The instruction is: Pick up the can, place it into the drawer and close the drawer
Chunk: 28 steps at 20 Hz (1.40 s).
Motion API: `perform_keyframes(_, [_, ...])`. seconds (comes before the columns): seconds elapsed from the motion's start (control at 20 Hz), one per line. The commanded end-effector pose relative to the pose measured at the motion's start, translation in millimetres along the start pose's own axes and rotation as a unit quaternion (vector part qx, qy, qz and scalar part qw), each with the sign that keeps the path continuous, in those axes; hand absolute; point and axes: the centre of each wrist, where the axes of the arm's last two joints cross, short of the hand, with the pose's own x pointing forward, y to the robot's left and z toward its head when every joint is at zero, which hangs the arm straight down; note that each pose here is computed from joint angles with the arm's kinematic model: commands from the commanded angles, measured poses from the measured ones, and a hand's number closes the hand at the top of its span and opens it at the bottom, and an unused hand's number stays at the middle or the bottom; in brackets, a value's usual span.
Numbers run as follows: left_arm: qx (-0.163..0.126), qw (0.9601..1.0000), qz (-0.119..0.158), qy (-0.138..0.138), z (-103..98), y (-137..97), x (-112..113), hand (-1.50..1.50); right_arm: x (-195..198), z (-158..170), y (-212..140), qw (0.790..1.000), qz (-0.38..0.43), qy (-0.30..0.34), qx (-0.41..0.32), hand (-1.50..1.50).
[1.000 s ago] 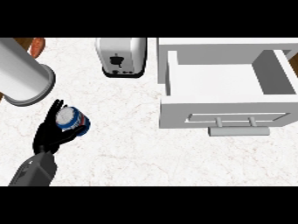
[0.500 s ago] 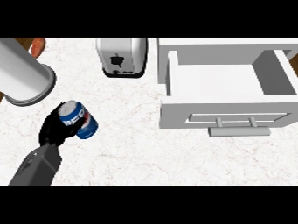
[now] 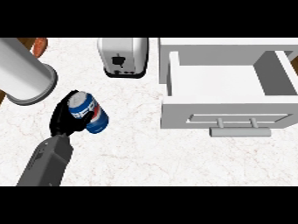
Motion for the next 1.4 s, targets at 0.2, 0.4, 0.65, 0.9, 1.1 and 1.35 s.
perform_keyframes(0.2, [0.001, 0.9996, -0.017, -0.024, 6.3, -46.5, 30.4, 1.50, -3.6, 1.0, 7.5, 1.000, -0.004, 0.002, -0.006, -1.50])
perform_keyframes(0.4, [-0.014, 0.9974, -0.034, -0.061, -4.7, -75.6, 43.9, 1.50, 0.0, 14.2, 2.9, 1.000, -0.001, -0.001, -0.004, -1.50])
perform_keyframes(0.65, [-0.026, 0.9976, -0.039, -0.052, -16.3, -125.7, 79.6, 1.50, -0.3, -10.1, 5.8, 1.000, 0.000, -0.009, -0.011, -1.50])
perform_keyframes(0.9, [-0.033, 0.9959, -0.053, -0.066, -16.2, -161.2, 105.7, 1.50, -13.2, 1.6, 4.2, 1.000, 0.005, -0.001, -0.003, -1.50])
perform_keyframes(1.1, [-0.039, 0.9947, -0.060, -0.074, -18.3, -168.2, 130.5, 1.50, -4.8, 3.3, 1.3, 1.000, -0.010, -0.002, -0.009, -1.50])
perform_keyframes(1.35, [-0.034, 0.9926, -0.078, -0.087, -34.9, -220.2, 153.7, 1.50, -8.7, -2.0, 5.0, 1.000, -0.007, 0.003, -0.014, -1.50])
